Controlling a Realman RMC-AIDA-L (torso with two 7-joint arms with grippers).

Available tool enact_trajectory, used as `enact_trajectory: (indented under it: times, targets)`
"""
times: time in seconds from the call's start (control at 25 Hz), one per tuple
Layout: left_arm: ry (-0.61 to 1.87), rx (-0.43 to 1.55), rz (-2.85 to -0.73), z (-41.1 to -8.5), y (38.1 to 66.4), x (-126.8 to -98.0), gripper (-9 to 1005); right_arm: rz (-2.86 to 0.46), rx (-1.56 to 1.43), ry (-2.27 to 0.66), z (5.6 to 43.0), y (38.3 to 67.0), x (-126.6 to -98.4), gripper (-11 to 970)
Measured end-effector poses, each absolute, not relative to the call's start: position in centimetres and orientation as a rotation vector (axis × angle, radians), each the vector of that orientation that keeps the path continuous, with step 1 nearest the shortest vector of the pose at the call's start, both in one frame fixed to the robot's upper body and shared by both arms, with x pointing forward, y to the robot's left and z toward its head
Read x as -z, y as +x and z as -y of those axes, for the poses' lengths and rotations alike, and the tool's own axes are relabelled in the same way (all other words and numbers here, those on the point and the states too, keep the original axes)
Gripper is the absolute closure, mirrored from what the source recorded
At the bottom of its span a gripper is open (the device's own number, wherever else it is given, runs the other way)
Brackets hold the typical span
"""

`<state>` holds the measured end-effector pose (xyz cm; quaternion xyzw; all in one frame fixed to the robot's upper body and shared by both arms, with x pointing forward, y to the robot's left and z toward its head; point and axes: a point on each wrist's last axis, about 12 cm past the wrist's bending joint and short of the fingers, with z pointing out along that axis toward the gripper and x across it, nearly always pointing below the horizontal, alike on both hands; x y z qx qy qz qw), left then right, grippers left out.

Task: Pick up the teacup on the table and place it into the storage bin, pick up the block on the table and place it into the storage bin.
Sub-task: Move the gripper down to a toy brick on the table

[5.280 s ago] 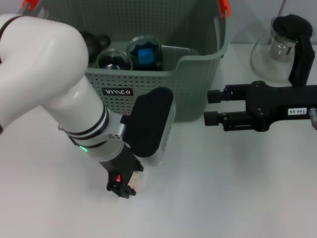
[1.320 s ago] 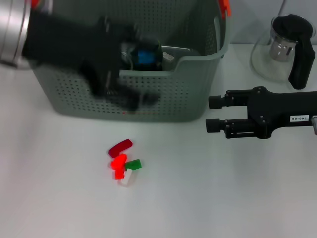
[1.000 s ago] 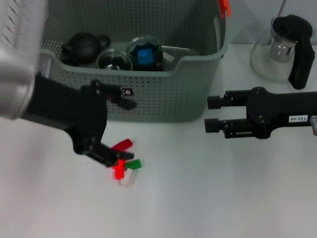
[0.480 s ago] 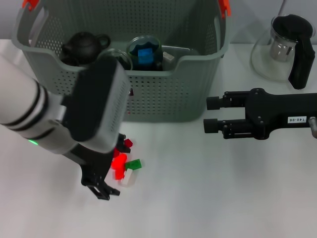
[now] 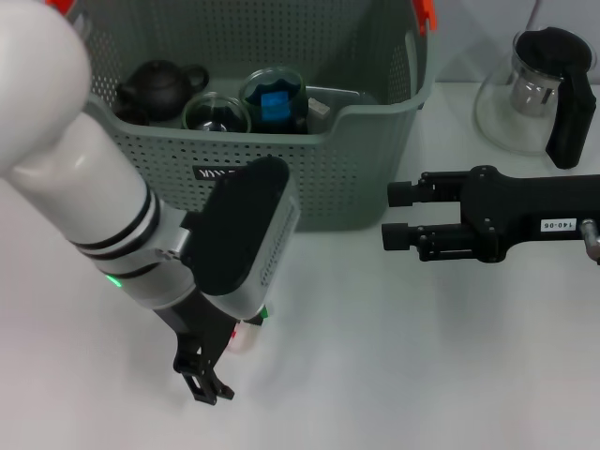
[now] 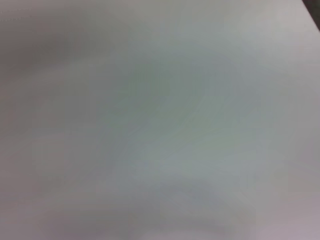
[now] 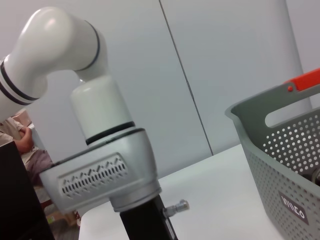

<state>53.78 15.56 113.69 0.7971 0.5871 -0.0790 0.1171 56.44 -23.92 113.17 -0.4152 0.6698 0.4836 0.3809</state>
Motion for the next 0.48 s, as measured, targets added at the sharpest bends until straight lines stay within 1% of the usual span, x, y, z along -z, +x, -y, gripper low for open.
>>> enact_trajectory:
  times: [0.48]
  targets:
    - [2.35, 0.226, -1.726, -14.66, 54.81, -112.85, 77, -1.711, -1.231, -1.053, 23.89, 56.38, -113.01, 226]
